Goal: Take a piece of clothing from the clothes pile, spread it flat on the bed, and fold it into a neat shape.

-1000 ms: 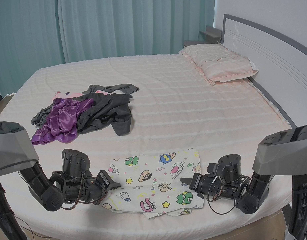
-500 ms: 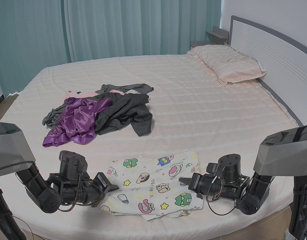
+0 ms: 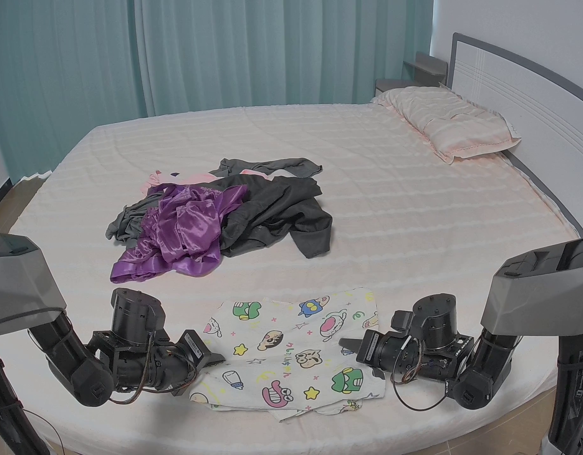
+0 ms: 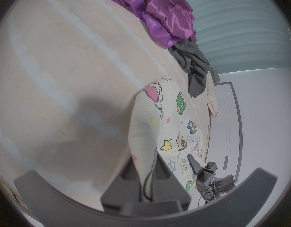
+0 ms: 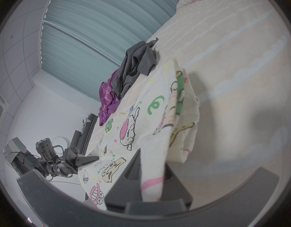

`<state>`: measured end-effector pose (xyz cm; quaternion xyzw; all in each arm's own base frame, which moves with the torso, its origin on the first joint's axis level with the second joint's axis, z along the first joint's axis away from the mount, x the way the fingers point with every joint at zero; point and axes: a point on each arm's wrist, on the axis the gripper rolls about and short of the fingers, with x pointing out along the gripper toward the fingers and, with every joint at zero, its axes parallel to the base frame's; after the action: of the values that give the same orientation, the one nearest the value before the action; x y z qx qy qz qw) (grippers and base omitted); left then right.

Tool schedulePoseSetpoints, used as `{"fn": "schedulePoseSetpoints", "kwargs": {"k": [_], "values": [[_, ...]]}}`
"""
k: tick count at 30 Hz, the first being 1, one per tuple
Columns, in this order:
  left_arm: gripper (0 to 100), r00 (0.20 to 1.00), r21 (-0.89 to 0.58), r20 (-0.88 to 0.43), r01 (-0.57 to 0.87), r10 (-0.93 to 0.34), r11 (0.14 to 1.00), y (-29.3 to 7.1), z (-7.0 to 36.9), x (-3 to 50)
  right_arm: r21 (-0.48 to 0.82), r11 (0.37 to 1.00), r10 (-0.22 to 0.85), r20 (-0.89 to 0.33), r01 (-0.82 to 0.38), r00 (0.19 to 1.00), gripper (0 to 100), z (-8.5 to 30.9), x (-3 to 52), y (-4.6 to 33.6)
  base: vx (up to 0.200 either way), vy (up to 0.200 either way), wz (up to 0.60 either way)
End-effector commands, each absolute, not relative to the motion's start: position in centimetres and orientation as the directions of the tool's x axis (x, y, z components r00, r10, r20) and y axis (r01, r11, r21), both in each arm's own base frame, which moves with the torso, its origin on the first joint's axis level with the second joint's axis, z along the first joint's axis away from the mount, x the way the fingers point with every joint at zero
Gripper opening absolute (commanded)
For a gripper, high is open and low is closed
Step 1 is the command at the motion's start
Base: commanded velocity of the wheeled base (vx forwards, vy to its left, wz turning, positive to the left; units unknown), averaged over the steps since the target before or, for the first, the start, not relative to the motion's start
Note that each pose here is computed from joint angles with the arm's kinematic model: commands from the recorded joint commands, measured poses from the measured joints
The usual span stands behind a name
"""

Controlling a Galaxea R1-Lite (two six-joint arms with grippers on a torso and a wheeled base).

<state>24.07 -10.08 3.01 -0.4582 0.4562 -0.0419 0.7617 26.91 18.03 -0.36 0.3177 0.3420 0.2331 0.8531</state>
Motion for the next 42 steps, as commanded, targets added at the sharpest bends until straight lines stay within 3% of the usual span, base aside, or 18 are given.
{"fn": "schedulePoseSetpoints", "kwargs": {"k": [1,18,19,24,25,36,42], "values": [[0,0.579,-0.736,-0.657,-0.354,-0.483,0.577,-10.1,3.0,24.0,0.697,0.694,0.613,-0.442,-0.180,0.655,0,-0.4,26.6,18.0,0.000,0.200,0.00],[0,0.572,-0.732,-0.661,-0.351,-0.485,0.584,-10.1,3.0,23.7,0.677,0.718,0.585,-0.459,-0.163,0.669,0,-0.4,25.8,18.1,0.000,0.200,0.00],[0,0.572,-0.732,-0.661,-0.351,-0.485,0.584,-10.1,3.0,23.7,0.675,0.720,0.584,-0.464,-0.161,0.667,100,-0.5,25.8,18.0,0.000,0.000,0.00],[0,0.570,-0.729,-0.665,-0.356,-0.482,0.585,-10.2,2.8,23.8,0.673,0.723,0.582,-0.469,-0.158,0.664,100,-0.5,25.6,17.9,0.000,0.000,0.00],[100,0.572,-0.726,-0.668,-0.361,-0.475,0.586,-10.1,2.8,23.8,0.671,0.726,0.580,-0.476,-0.154,0.661,100,-0.4,25.3,17.7,0.000,0.000,0.00],[100,0.567,-0.721,-0.674,-0.363,-0.474,0.591,-10.0,2.7,23.3,0.652,0.744,0.564,-0.494,-0.147,0.662,100,0.6,23.8,16.2,0.000,0.000,0.00],[100,0.621,-0.769,-0.614,-0.331,-0.488,0.547,-9.1,3.4,23.3,0.613,0.771,0.557,-0.519,-0.172,0.649,100,1.8,21.5,14.4,0.000,0.000,0.00]]}}
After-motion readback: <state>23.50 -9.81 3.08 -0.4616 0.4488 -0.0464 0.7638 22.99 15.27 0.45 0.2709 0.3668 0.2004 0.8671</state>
